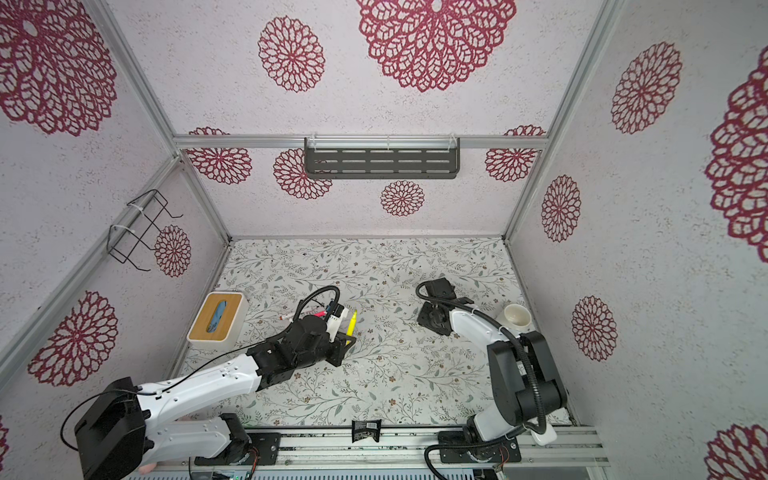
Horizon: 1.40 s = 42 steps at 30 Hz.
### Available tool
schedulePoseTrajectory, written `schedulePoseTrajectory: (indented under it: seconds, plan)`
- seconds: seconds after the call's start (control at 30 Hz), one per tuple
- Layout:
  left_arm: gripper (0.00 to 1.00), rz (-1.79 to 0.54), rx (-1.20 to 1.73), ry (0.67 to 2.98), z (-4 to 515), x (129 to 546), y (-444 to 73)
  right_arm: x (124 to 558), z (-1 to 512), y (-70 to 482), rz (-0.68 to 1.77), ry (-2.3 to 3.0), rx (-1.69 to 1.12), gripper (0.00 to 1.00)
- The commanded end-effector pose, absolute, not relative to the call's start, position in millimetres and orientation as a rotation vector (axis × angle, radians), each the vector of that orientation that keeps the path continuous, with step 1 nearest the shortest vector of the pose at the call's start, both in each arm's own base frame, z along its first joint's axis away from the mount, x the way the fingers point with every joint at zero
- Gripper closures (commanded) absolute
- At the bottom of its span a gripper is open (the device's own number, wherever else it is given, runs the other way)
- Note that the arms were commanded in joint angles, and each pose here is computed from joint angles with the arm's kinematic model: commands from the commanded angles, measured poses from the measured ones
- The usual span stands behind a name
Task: Insert the pens into the pen caps
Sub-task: 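Release the highlighter with the right gripper and move it toward the pen caps, then grasp a translucent white pen cap with the right gripper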
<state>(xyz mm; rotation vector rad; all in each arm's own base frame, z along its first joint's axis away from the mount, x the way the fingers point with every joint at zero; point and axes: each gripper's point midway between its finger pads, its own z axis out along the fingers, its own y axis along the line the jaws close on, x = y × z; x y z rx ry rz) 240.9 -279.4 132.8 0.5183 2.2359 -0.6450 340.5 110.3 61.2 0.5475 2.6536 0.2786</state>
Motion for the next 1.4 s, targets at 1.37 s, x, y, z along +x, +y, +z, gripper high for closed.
schedulePoseTrajectory:
  seconds: [1.37]
  plan:
    - [1.0,-0.581,0.471,2.201,133,237,-258,335,18,108,-0.077,2.763,0.447,0.8]
